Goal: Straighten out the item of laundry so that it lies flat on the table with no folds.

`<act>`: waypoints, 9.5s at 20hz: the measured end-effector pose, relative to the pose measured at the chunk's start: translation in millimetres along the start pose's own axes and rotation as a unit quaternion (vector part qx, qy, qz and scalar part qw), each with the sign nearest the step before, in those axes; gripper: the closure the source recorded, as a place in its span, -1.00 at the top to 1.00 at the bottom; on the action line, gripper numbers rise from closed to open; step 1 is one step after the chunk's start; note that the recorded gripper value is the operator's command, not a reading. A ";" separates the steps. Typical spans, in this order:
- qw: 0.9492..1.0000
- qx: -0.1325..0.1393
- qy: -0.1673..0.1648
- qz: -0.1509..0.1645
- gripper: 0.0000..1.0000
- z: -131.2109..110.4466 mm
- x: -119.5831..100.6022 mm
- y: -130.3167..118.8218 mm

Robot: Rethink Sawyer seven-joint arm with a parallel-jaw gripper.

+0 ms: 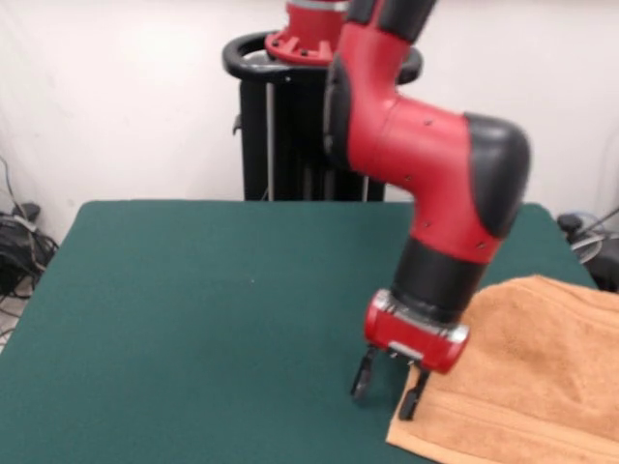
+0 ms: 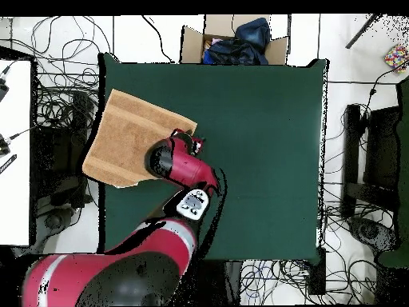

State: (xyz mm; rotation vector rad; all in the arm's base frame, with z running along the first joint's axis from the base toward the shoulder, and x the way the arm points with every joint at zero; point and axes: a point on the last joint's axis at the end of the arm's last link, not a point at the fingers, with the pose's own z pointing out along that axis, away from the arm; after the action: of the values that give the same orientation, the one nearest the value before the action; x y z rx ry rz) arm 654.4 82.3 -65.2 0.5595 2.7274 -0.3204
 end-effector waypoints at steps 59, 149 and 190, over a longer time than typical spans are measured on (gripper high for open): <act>0.986 -0.080 0.131 -0.068 1.00 -11.9 -36.3 15.3; 0.986 -0.081 0.140 -0.029 -1.00 35.8 -94.1 -32.1; 0.991 -0.005 0.020 -0.133 -1.00 30.6 -65.8 -26.2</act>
State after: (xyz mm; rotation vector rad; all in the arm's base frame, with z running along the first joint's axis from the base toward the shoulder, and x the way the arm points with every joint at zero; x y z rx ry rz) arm 709.0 27.9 -65.2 0.1999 2.8434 -0.3636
